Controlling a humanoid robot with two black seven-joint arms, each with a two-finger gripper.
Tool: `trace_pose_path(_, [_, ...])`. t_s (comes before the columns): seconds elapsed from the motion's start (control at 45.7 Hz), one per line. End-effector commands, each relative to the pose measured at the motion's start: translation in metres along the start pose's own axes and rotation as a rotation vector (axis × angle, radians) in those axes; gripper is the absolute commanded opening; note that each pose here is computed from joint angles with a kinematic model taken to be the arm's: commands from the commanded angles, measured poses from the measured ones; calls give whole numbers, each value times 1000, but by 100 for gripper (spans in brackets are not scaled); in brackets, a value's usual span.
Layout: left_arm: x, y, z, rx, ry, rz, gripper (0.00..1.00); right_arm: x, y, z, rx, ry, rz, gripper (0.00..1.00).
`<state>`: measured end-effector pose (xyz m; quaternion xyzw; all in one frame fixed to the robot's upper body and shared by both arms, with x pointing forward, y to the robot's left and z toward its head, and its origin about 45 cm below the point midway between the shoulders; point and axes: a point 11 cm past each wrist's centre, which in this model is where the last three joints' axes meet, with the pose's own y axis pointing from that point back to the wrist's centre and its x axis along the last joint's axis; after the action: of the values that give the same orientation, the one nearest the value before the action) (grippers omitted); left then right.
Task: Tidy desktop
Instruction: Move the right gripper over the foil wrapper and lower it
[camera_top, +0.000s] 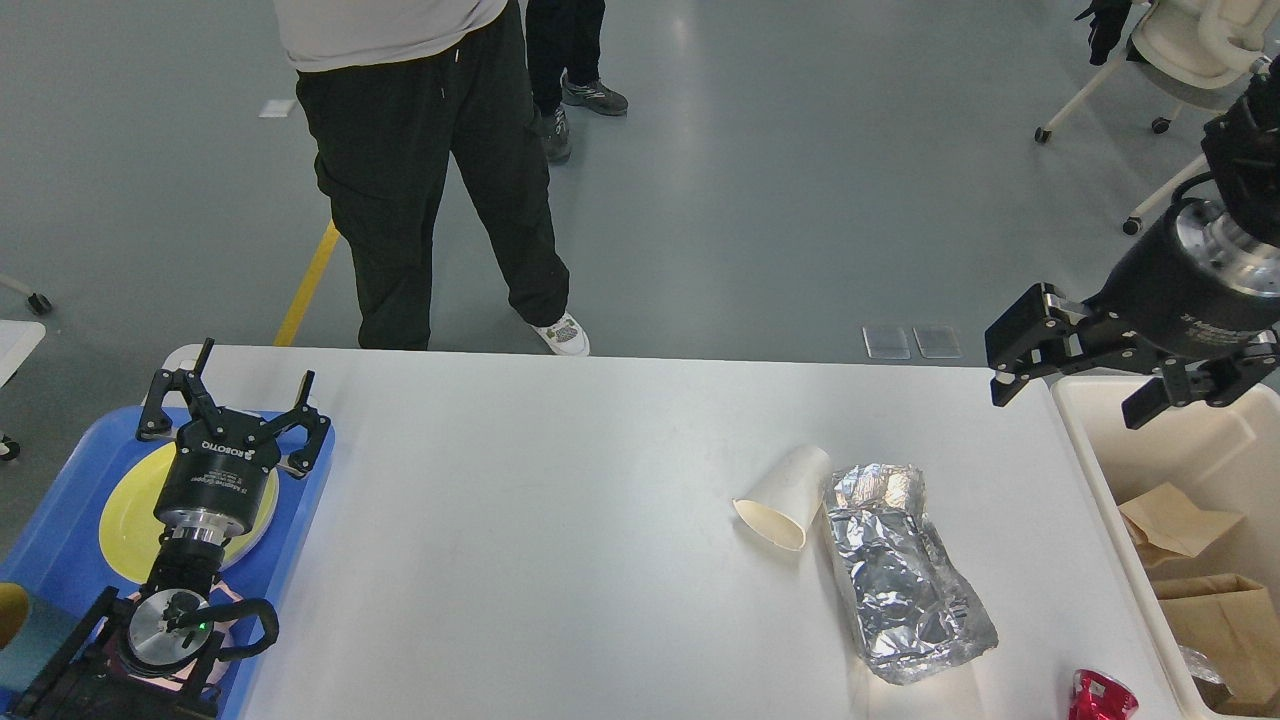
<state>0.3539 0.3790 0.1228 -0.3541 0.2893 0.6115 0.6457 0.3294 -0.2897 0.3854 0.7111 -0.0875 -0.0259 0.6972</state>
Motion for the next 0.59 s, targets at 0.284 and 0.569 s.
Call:
trace_pose_path(0.284, [0,0,0,0,0,0,96,-5,-149,-45,67,0,41,100])
trace_pose_path(0.569, [0,0,0,1,0,-2,96,-37,-250,-44,6,61,18,96])
